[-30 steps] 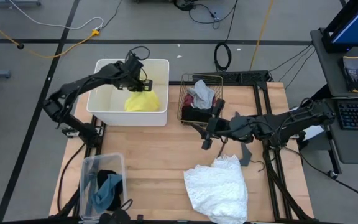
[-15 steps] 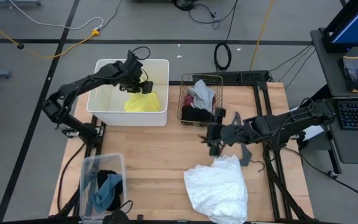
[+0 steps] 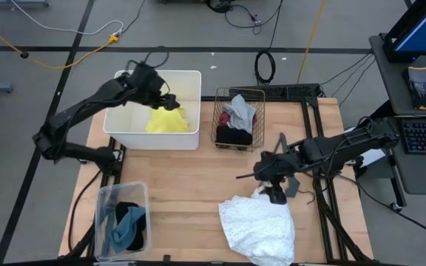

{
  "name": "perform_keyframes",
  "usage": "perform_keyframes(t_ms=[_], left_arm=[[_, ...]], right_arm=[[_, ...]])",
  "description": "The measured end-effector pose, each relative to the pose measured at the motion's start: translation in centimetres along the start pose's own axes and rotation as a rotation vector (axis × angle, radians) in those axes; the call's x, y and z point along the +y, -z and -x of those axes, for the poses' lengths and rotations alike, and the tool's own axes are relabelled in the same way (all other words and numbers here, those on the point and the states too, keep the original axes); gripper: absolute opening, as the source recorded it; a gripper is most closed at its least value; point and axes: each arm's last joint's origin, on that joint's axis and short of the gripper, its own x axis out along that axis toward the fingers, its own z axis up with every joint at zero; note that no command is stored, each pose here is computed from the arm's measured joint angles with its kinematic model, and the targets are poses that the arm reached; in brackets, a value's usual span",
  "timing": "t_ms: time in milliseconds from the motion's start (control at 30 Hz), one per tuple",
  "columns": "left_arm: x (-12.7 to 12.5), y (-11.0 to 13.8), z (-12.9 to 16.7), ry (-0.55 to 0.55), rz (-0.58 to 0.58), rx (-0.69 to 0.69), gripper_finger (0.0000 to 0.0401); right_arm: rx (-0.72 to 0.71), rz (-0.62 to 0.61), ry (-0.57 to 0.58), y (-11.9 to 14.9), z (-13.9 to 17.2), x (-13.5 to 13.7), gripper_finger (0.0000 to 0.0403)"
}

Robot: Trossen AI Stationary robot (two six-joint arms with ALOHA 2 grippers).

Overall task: Pick & Place Cloths
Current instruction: Put the white sweater into the white bin

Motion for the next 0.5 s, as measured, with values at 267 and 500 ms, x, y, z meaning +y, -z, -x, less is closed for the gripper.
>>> perform_keyframes(t_ms=[267, 500], left_arm=[[-3.4, 1.7, 6.0, 0.215, -0.145, -0.217, 0.0314], [-5.9, 3.7, 10.7, 0.433, -0.311, -0.387, 0.0311]], right_arm=[[0.126, -0.065, -0.140, 1.8, -2.1, -0.2, 0.0238], [0.046, 0.020, -0.176, 2.7, -4.6, -0.2, 0.0238]])
